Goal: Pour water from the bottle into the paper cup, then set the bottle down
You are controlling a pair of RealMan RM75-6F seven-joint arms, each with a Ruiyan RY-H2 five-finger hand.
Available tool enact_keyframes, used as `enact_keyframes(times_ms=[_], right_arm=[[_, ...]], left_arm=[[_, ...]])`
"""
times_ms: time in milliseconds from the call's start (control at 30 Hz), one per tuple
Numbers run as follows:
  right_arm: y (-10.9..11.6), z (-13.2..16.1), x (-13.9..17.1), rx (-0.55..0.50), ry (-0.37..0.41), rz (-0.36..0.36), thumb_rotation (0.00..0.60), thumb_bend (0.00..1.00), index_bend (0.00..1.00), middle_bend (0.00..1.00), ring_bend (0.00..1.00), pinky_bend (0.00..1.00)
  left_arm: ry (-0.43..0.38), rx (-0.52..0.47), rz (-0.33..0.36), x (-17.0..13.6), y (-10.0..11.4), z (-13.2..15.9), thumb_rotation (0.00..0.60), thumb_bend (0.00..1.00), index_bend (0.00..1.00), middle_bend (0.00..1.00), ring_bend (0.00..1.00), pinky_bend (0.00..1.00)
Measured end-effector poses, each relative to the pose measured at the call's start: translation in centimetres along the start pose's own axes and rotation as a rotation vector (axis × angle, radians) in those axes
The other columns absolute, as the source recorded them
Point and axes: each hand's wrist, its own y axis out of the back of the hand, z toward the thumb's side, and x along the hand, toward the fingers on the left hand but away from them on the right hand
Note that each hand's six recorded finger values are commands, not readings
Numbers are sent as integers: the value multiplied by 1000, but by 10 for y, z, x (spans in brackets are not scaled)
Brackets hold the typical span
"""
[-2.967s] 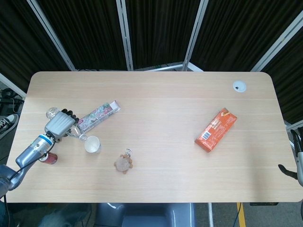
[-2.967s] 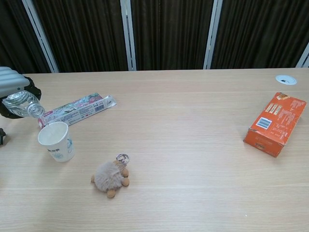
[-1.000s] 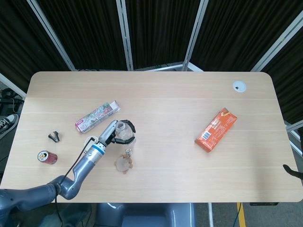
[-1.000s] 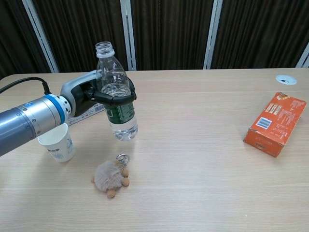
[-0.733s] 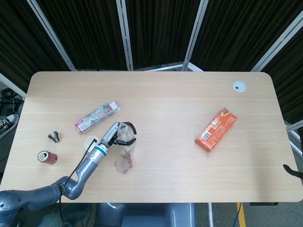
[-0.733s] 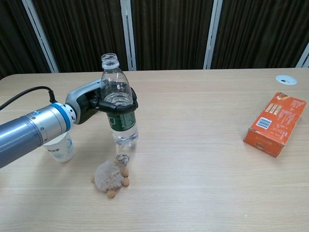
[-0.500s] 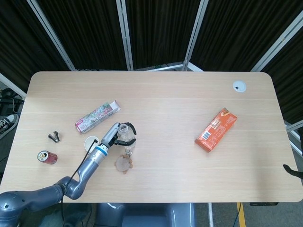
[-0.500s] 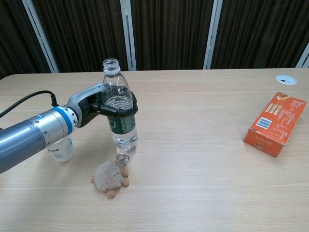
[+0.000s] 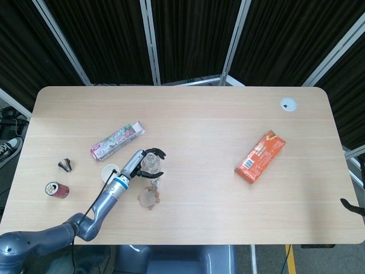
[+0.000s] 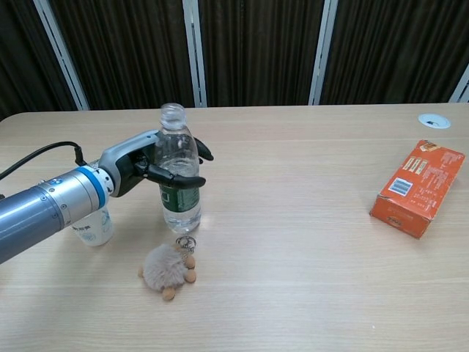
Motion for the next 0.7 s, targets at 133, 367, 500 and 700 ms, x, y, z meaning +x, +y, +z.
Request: enact_keyframes(times_ms=[133,367,500,700], right_arm=[[1,1,1,-2,4,-3,600,0,0,0,0,0],[4,3,4,-12,19,-13,600,0,0,0,0,0],[6,5,6,-17,28,-19,600,0,0,0,0,0],[10,9,9,-30,49,-26,600,0,0,0,0,0]], left_arm=[[-7,2,-1,-4,3,2,600,152,163,67,43,55],[-17,15,-1,-18,16,7,600,140,11,0,0,0],[-27,17,26,-35,33,9,600,135,0,0,0,0],[-44,61,114,-69,77,14,600,27,0,0,0,0]])
